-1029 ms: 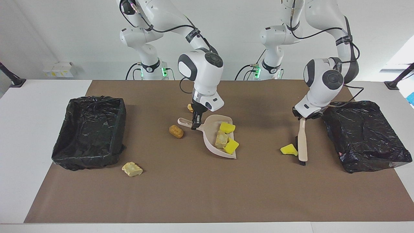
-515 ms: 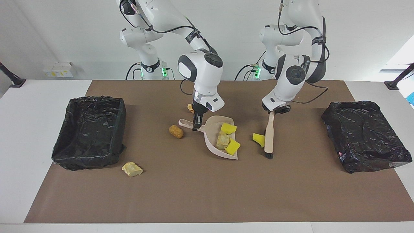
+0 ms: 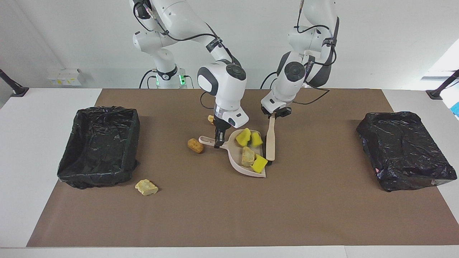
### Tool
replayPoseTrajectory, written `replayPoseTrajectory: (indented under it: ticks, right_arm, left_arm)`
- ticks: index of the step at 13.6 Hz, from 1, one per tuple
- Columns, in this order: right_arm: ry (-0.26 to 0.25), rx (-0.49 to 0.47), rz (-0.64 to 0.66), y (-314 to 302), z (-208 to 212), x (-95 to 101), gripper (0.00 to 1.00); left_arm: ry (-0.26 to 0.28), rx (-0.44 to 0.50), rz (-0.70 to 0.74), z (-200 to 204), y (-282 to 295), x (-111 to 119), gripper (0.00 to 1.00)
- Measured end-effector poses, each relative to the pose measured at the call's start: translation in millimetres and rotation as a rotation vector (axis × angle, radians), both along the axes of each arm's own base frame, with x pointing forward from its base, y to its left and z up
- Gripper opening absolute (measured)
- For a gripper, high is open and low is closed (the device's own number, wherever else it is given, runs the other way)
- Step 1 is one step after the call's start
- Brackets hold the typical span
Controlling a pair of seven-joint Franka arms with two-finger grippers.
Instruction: Sweep and dump trash in bin
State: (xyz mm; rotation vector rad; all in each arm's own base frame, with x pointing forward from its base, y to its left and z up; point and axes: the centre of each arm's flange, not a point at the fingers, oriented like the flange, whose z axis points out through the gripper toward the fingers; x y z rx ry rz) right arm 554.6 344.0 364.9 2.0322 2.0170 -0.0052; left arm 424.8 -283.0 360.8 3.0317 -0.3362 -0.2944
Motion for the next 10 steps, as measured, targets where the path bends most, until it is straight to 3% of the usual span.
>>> replayPoseTrajectory:
  ticks: [5,10]
  right_arm:
    - [-0.01,0.026,0.007,5.2,-16.6,3.9,0.32]
    - [-0.006,0.037,-0.003,4.2,-15.5,5.0,0.32]
  left_arm:
    - [-0.006,-0.001,0.048,4.2,-37.8,-24.2,0.26]
    - [0.114,0.097,0.1,15.5,-19.3,-30.2,0.26]
